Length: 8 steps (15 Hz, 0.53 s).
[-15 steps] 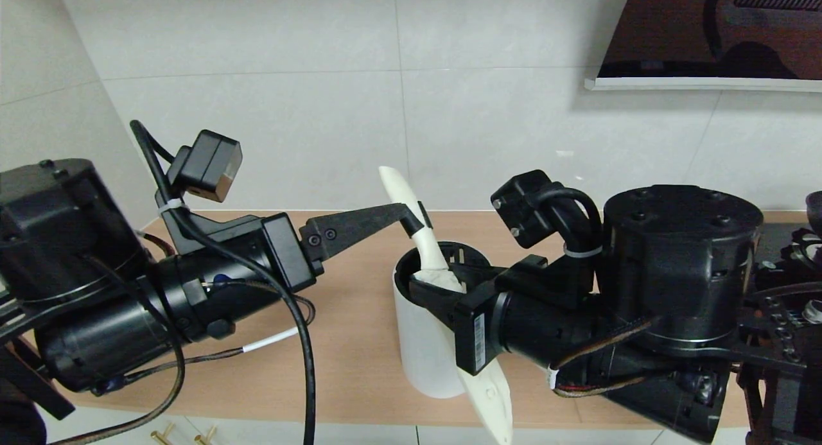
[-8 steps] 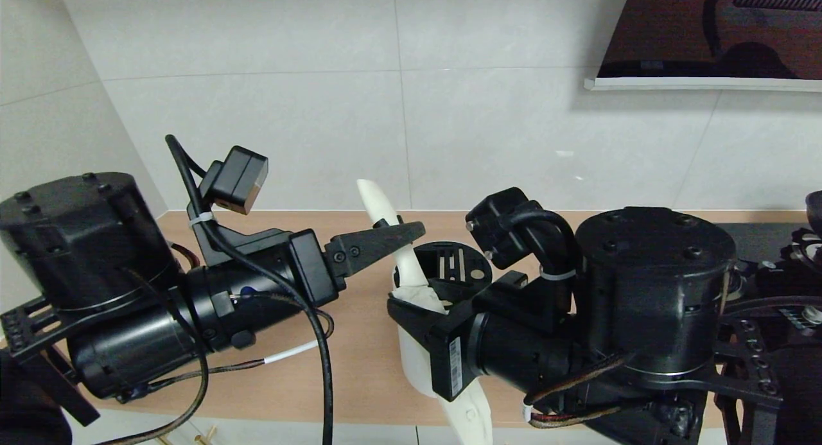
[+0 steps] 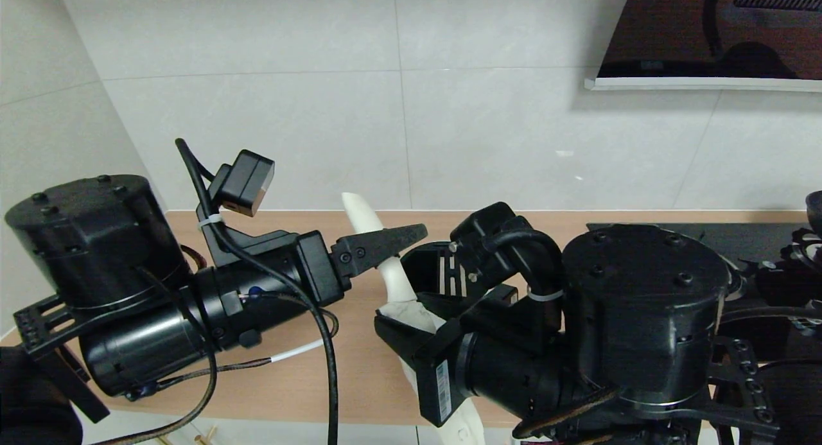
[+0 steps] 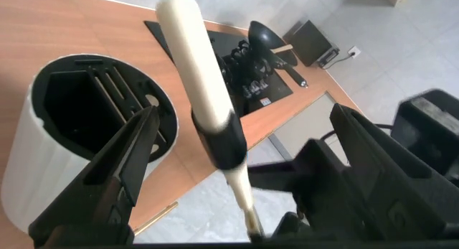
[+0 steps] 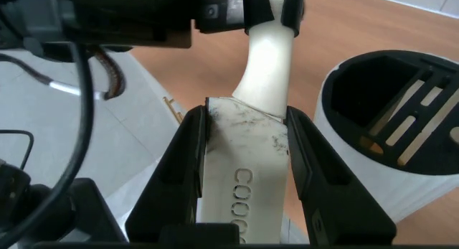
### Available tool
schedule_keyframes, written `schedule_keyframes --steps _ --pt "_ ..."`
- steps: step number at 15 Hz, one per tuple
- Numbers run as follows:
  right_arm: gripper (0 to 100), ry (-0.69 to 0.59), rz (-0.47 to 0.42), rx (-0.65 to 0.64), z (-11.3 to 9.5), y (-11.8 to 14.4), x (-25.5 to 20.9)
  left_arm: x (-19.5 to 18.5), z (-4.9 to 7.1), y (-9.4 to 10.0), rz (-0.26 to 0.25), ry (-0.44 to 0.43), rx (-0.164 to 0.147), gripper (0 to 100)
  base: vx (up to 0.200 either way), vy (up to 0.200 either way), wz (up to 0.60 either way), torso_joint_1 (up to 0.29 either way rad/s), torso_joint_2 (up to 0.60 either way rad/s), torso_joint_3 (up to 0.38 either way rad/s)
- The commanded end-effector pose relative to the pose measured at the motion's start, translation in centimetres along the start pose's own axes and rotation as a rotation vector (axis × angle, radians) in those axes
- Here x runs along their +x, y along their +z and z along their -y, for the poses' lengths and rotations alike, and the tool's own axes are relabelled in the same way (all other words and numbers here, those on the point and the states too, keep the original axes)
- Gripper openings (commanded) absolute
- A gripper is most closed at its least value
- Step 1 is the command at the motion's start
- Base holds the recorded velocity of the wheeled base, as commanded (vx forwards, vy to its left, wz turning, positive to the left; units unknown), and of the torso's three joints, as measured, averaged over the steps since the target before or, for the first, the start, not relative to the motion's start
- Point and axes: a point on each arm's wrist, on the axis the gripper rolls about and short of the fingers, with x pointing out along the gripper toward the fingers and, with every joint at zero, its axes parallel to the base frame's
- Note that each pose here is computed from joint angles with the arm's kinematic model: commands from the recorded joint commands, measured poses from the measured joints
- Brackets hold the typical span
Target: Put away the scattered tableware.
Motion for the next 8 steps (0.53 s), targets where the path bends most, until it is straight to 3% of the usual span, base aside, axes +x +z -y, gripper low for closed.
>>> schedule_keyframes --steps 1,2,3,8 --pt "0 0.005 -0.003 -0.001 -0.16 -0.09 0.01 -0.03 0.02 0.03 0.001 -0.001 0.000 100 0.000 0.000 0.00 0.000 0.00 0.000" --pt "0 0.005 -0.003 -0.001 -0.16 -0.09 0.01 -0.03 0.02 0.03 0.001 -0.001 0.000 100 0.000 0.000 0.00 0.000 0.00 0.000" --pt "0 0.010 -0.005 -0.003 -0.34 -0.17 -0.04 0.00 -0.01 0.01 0.000 0.000 0.000 0 0.000 0.000 0.00 0.000 0.00 0.000" --pt "0 0.020 0.004 0.000 -0.57 -0.05 -0.25 0.14 -0.12 -0.05 -0.003 0.003 -0.002 0 0.000 0.000 0.00 0.000 0.00 0.000"
